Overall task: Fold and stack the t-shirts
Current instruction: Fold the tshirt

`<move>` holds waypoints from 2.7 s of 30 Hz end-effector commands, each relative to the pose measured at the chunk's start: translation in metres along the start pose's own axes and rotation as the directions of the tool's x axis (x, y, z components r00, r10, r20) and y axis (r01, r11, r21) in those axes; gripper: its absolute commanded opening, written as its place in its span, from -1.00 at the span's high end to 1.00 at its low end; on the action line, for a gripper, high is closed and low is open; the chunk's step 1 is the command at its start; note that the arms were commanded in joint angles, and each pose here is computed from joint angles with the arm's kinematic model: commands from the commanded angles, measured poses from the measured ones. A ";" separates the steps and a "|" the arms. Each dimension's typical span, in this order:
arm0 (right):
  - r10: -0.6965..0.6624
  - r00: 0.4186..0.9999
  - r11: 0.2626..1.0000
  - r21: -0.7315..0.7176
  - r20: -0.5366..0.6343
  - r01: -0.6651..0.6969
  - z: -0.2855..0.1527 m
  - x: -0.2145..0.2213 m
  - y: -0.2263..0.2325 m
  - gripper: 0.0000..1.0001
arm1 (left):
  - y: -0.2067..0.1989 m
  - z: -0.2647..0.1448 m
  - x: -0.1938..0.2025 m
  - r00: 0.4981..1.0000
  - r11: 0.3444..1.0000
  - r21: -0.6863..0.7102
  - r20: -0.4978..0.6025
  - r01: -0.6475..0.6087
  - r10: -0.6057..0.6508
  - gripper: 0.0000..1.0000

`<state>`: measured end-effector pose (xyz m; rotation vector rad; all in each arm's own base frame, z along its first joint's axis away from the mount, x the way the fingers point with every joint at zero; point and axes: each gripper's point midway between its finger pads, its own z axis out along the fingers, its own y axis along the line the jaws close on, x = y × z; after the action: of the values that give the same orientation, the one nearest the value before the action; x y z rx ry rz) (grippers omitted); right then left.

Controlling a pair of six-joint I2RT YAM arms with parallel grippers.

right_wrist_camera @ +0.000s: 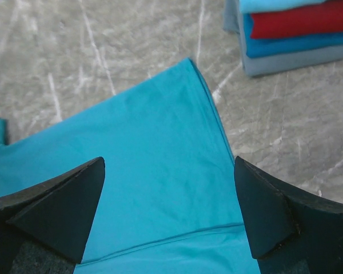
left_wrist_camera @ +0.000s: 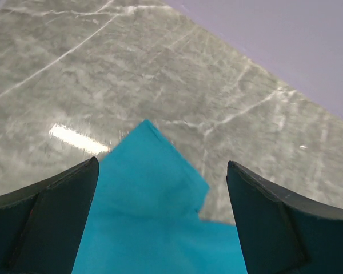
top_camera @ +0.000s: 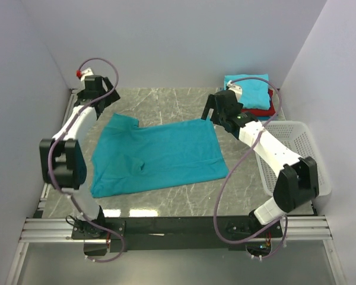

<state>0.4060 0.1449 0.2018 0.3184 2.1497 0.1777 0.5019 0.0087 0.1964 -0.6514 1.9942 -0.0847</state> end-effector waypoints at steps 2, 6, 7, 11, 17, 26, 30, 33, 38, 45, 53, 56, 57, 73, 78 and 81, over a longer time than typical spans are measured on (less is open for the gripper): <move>0.014 0.998 0.999 0.032 -0.057 -0.013 0.008 -0.002 -0.010 -1.00 | -0.001 0.034 0.000 0.991 0.993 -0.007 -0.060 -0.122 0.121 -0.99; 0.004 0.996 0.999 0.054 -0.087 0.001 0.010 0.009 -0.022 -1.00 | -0.012 0.081 0.022 0.972 0.987 0.032 -0.167 -0.159 0.162 -0.89; 0.004 0.996 0.998 0.065 -0.089 0.002 0.009 0.010 -0.026 -1.00 | -0.015 0.087 0.030 0.966 0.986 0.053 -0.195 -0.161 0.168 -0.86; -0.011 0.995 0.996 0.088 -0.098 0.020 0.006 0.018 -0.039 -1.00 | -0.023 0.112 0.044 0.956 0.981 0.094 -0.227 -0.170 0.187 -0.69; -0.010 0.993 0.995 0.097 -0.115 0.022 0.003 0.028 -0.048 -1.00 | -0.003 0.126 0.074 0.939 0.985 0.029 -0.298 -0.170 0.171 -0.63; -0.023 0.995 0.997 0.071 -0.096 0.030 -0.001 0.025 -0.048 -1.00 | 0.020 0.137 0.103 0.908 0.975 -0.032 -0.372 -0.219 0.192 -0.33; -0.022 0.995 0.996 0.079 -0.102 0.030 -0.002 0.026 -0.050 -0.99 | 0.026 0.142 0.111 0.903 0.972 -0.055 -0.385 -0.229 0.190 -0.07; -0.019 0.995 0.997 0.078 -0.100 0.027 -0.002 0.025 -0.050 -0.99 | 0.027 0.142 0.113 0.899 0.971 -0.051 -0.392 -0.233 0.195 0.32; -0.020 0.995 0.997 0.072 -0.096 0.027 -0.003 0.024 -0.049 -0.98 | 0.034 0.140 0.114 0.892 0.963 -0.076 -0.401 -0.260 0.210 0.50; -0.039 0.994 0.997 0.057 -0.100 0.045 0.002 0.024 -0.046 -0.93 | 0.037 0.139 0.113 0.882 0.956 -0.085 -0.416 -0.279 0.220 0.82; -0.086 0.988 0.993 0.066 -0.128 0.095 0.038 0.015 -0.022 -0.88 | 0.025 0.133 0.102 0.902 0.969 -0.051 -0.380 -0.242 0.205 0.99; -0.087 0.986 0.989 0.110 -0.146 0.103 0.064 0.011 -0.011 -0.88 | 0.021 0.126 0.103 0.912 0.977 -0.034 -0.366 -0.211 0.184 0.99; -0.074 0.990 0.991 0.098 -0.121 0.086 0.069 -0.004 0.000 -0.88 | 0.021 0.124 0.101 0.916 0.979 -0.032 -0.360 -0.202 0.177 0.99; -0.153 0.944 0.968 0.149 -0.292 0.202 0.201 0.034 0.004 -0.82 | 0.032 0.120 0.098 0.932 0.976 -0.094 -0.329 -0.197 0.156 0.99; -0.163 0.940 0.963 0.160 -0.300 0.218 0.211 0.044 -0.002 -0.75 | 0.035 0.119 0.097 0.934 0.974 -0.108 -0.323 -0.199 0.155 0.99; -0.142 0.937 0.956 0.201 -0.318 0.213 0.220 0.051 -0.011 -0.72 | 0.037 0.120 0.099 0.932 0.973 -0.120 -0.332 -0.198 0.149 0.99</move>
<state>0.5467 0.1577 0.0262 0.2085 2.5241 -0.1157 0.5537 0.0128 0.0292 -0.5500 2.4119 0.0487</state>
